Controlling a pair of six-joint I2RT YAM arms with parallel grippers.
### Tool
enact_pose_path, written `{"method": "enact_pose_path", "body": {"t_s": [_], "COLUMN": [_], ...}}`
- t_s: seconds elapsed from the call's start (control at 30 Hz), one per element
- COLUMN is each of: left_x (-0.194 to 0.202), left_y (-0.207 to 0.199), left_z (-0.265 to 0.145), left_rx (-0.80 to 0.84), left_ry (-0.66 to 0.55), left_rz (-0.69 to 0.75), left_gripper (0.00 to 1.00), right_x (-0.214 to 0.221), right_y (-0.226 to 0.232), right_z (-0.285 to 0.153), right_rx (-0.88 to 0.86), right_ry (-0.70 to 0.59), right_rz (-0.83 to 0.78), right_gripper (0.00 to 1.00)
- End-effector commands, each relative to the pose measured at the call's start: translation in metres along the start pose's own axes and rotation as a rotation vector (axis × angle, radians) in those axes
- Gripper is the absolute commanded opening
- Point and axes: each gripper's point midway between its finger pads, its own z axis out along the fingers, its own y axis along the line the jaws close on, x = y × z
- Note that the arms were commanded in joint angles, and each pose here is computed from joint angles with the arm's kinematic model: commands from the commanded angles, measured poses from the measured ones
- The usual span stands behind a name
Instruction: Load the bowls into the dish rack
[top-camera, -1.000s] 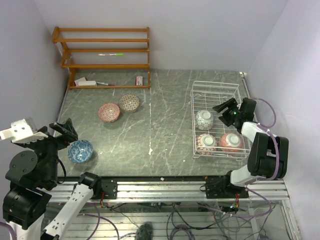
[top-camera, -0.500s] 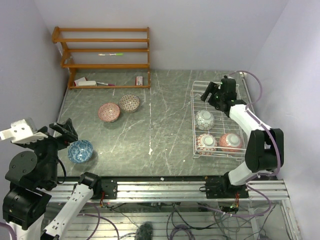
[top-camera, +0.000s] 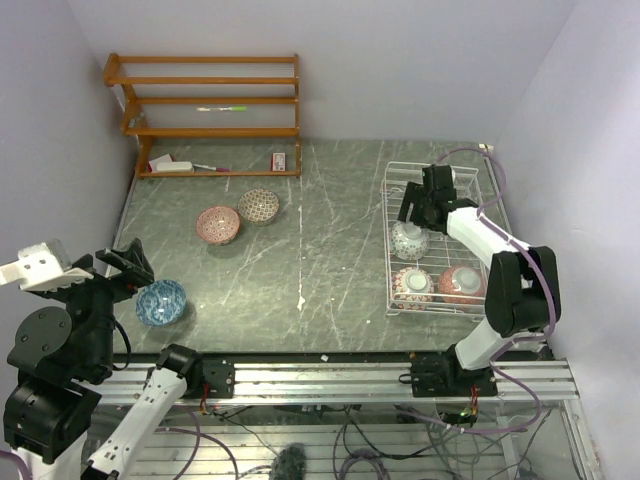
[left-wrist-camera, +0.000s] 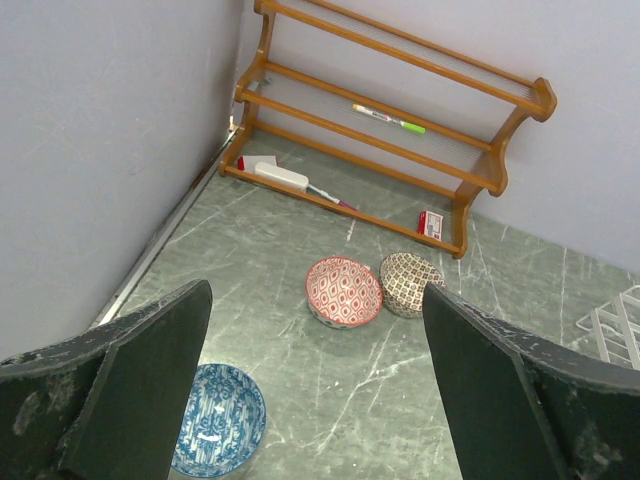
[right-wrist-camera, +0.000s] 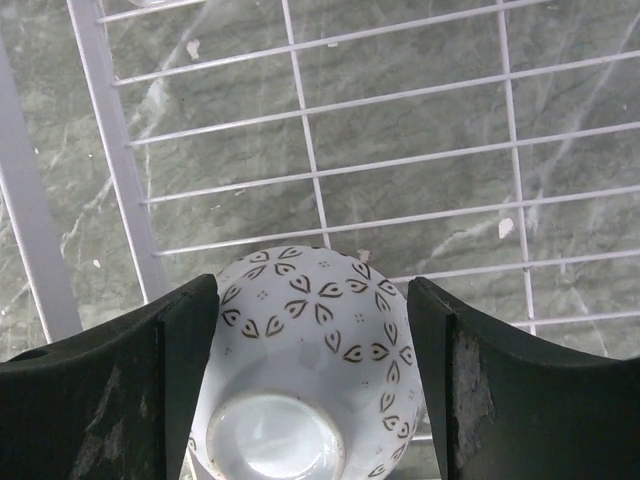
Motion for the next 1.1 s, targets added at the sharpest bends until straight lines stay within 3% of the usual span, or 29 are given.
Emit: {"method": "enact_pose_path", "body": {"t_s": [0.0,0.37,0.7,0.87,1.07], "left_x": [-0.003,-0.002,-0.003,-0.006,-0.015], "left_y": [-0.001,0.001,-0.001,-0.003,-0.003], "left_z": [-0.002,-0.006,-0.004,-0.002,-0.002], "left_rx": [0.013,0.018,0.020,0.020,0.014], "left_ry": [-0.014,-0.012,-0.010,-0.013,-0.027], "left_rz": [-0.025,-0.031,-0.033,-0.029,-0.026], "left_gripper": [0.98,0.98,0.98,0.98,0.98], "right_x": [0.007,0.026,-0.020,-0.047,-0.009], "right_y": [-0.011,-0.019,-0.009,0.068,0.214], "right_z": [-0.010,-0.028,-0.077,-0.117,-0.157], "right_rx": [0.039,0.037,0.015,-0.162,-0.477], "right_ry": [0.003,0.014,-0.171,-0.295,-0.312], "right_rz": [-0.030,-0.011,0.015,-0.076,-0.341], "right_gripper": [0.75,0.75,0.76,0.76,0.79]}}
